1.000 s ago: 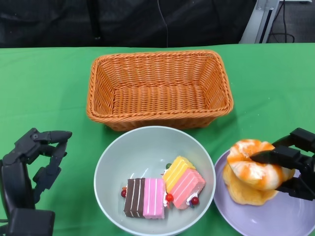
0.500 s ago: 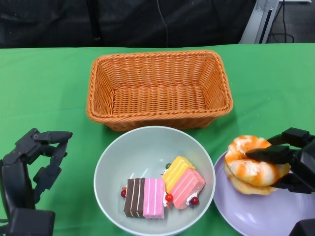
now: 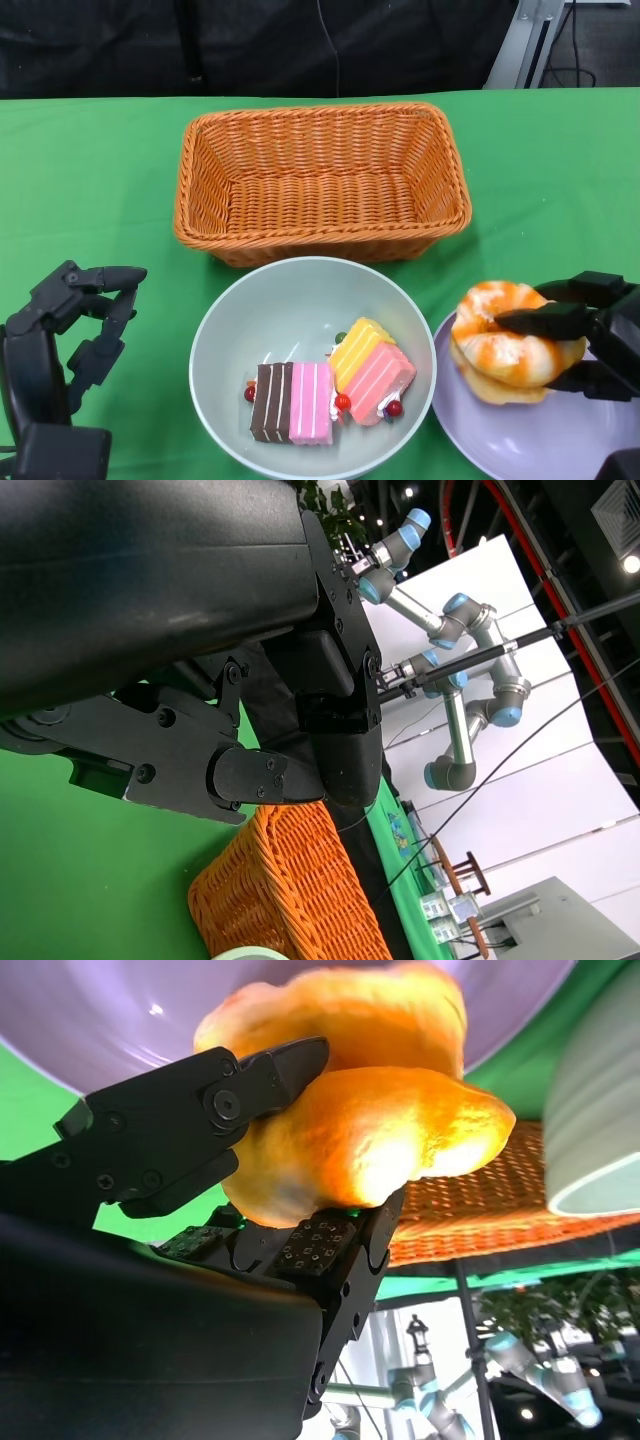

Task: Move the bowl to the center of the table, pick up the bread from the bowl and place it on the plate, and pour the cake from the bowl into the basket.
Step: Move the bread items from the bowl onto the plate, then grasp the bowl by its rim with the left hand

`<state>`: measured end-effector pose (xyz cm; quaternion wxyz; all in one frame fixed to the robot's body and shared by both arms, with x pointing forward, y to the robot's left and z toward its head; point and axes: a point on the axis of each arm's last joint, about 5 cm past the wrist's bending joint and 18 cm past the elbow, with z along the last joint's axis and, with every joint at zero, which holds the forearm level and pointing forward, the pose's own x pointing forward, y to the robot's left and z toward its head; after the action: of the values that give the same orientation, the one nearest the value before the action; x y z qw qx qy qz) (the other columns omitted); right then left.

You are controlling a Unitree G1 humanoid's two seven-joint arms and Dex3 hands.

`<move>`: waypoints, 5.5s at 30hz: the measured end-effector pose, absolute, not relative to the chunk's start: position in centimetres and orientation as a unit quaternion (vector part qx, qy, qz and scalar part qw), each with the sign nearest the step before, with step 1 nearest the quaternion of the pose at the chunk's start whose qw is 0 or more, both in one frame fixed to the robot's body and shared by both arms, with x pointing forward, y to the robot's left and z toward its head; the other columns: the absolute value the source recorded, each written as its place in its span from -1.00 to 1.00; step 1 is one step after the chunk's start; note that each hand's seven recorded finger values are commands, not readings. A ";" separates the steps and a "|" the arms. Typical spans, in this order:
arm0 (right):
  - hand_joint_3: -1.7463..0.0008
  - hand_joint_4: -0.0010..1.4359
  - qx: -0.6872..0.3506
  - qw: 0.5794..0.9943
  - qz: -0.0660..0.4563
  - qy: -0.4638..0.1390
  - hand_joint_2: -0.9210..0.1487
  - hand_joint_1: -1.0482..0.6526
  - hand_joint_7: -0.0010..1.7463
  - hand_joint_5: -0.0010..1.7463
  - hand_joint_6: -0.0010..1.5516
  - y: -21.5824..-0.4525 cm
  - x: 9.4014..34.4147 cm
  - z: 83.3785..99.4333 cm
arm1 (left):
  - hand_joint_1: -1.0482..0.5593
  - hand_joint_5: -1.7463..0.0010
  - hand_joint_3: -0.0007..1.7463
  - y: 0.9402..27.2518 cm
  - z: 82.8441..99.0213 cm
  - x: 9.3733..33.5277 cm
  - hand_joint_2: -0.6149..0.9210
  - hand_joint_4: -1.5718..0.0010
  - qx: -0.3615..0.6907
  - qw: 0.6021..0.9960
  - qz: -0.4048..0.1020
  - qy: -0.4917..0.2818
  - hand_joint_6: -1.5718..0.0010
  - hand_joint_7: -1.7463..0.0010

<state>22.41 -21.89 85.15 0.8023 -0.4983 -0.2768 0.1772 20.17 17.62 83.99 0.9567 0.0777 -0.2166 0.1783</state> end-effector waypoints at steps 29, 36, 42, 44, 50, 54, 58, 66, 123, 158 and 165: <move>0.76 -0.51 -0.426 0.831 0.223 -0.281 -1.00 -0.79 -0.98 -0.87 -0.16 -21.9 21.1 84.6 | 0.04 -0.49 -0.69 17.8 83.8 20.1 1.00 -0.09 0.082 0.959 0.174 -0.209 -0.20 0.11; 0.88 -0.24 -0.368 0.856 0.205 -0.299 -1.00 -0.62 -0.99 -0.81 -0.15 -21.3 21.0 84.6 | 0.04 -0.48 -0.71 17.9 83.8 20.1 1.00 -0.08 0.084 0.959 0.174 -0.209 -0.19 0.11; 0.91 -0.03 -0.260 0.895 0.146 -0.331 -1.00 -0.40 -0.95 -0.75 -0.03 -19.6 21.8 85.6 | 0.04 -0.48 -0.72 18.1 83.8 20.1 1.00 -0.08 0.089 0.959 0.173 -0.209 -0.18 0.11; 0.92 0.04 -0.221 0.905 0.130 -0.339 -1.00 -0.33 -0.94 -0.72 0.02 -19.1 22.3 86.1 | 0.04 -0.48 -0.73 18.2 83.8 20.1 1.00 -0.07 0.089 0.959 0.171 -0.209 -0.18 0.12; 0.85 0.02 -0.102 0.929 0.100 -0.340 -1.00 -0.24 -0.95 -0.62 0.03 -17.6 23.8 88.5 | 0.03 -0.45 -0.73 18.1 83.7 20.0 1.00 -0.03 0.094 0.963 0.143 -0.208 -0.16 0.14; 0.86 -0.22 -0.050 0.946 0.087 -0.309 -1.00 -0.21 -0.97 -0.22 0.04 -17.7 23.8 89.0 | 0.02 -0.17 -0.73 18.5 83.9 20.0 1.00 -0.05 0.097 0.964 0.117 -0.218 -0.21 0.35; 0.82 -0.23 0.015 0.965 0.063 -0.255 -1.00 -0.24 -0.98 -0.13 0.03 -17.7 23.7 89.1 | 0.04 0.27 -0.78 19.1 84.1 19.9 1.00 -0.10 0.100 0.966 0.083 -0.223 -0.30 0.78; 0.57 -0.36 0.169 0.970 0.055 -0.166 -0.99 -0.04 -0.88 0.46 0.16 -18.1 24.4 90.9 | -0.03 0.59 -0.87 20.2 84.5 19.8 1.00 -0.15 0.123 0.962 0.021 -0.244 -0.26 0.98; 0.64 -0.21 0.194 0.970 0.063 -0.130 -1.00 -0.07 -0.20 0.50 -0.09 -18.2 24.5 91.1 | -0.12 0.95 -0.95 24.2 84.3 19.7 1.00 -0.05 0.422 0.738 -0.187 -0.493 0.02 0.95; 0.44 -0.02 0.199 0.967 0.072 -0.144 -0.77 -0.04 0.02 0.47 -0.07 -17.1 23.5 91.3 | -0.21 0.94 -0.79 23.1 85.5 21.5 1.00 -0.19 0.461 0.652 -0.278 -0.534 -0.15 0.97; 0.38 0.09 0.151 0.968 0.110 -0.169 -0.72 -0.04 0.00 0.44 0.05 -16.7 22.2 91.0 | -0.20 0.94 -0.78 22.9 85.6 21.6 1.00 -0.19 0.461 0.651 -0.282 -0.533 -0.16 0.97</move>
<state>22.17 -16.68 91.02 0.9678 0.1508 -0.1688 0.1098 21.60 22.89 85.59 0.6510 0.4615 -0.5328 -0.2817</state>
